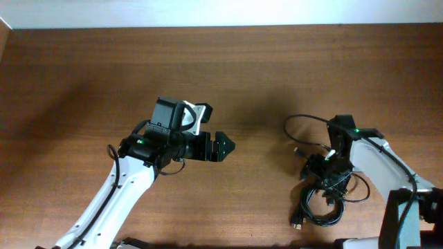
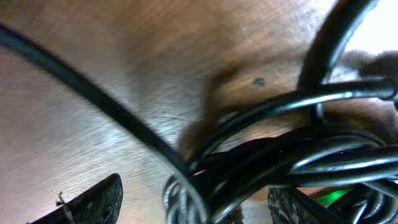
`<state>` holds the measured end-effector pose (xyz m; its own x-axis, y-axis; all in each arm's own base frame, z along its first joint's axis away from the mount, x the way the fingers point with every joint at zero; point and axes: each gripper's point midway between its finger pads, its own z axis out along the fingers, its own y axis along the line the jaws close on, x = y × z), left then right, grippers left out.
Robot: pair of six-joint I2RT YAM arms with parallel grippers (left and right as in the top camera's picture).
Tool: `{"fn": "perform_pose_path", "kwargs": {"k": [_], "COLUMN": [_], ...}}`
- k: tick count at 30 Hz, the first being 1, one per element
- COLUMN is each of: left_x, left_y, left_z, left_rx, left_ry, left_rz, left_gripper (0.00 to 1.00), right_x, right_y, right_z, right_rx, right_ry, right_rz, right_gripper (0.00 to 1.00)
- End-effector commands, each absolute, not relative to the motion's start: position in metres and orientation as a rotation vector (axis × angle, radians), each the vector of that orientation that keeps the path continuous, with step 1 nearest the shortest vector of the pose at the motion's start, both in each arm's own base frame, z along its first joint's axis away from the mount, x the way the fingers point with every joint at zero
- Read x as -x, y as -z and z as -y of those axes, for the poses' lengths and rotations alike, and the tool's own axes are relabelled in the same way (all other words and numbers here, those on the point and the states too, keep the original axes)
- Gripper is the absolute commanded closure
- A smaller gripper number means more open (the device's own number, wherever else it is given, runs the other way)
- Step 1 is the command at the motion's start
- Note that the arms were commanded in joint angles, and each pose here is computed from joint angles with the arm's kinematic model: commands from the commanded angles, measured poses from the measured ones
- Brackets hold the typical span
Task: Untangle cables
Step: 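Grasp the dropped cable bundle with the right gripper, then lift the bundle with the right gripper toward the left gripper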
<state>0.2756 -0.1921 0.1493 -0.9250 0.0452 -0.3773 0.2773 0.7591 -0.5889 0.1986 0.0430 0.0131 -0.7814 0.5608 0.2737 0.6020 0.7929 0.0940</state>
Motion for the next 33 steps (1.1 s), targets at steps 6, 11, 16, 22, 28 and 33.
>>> {"fn": "perform_pose_path", "kwargs": {"k": [6, 11, 16, 22, 28, 33], "left_x": [-0.275, -0.273, -0.259, -0.254, -0.241, -0.245], "left_y": [-0.152, -0.151, -0.160, -0.165, -0.173, -0.167], "left_z": [0.191, 0.191, 0.204, 0.210, 0.226, 0.247], "left_rx": [-0.270, -0.269, -0.470, -0.536, -0.602, -0.573], "left_ry": [0.939, 0.945, 1.056, 1.113, 1.219, 1.065], "left_rz": [-2.603, -2.612, -2.546, -2.512, -2.482, -2.500], "left_gripper": [0.01, 0.01, 0.01, 0.02, 0.12, 0.14], "right_x": [-0.180, -0.207, -0.251, -0.281, -0.322, -0.342], "right_y": [0.008, 0.007, -0.026, -0.077, -0.101, -0.133], "right_z": [-0.037, -0.056, -0.113, -0.149, -0.150, -0.156], "right_rx": [0.938, 0.931, 0.508, 0.225, 0.472, 0.474], "right_ry": [0.197, 0.415, 1.089, 1.649, 1.794, 1.989], "right_rz": [2.730, 2.785, 2.873, 2.801, 2.752, 2.673], "right_gripper": [0.50, 0.82, 0.81, 0.82, 0.86, 0.86]}}
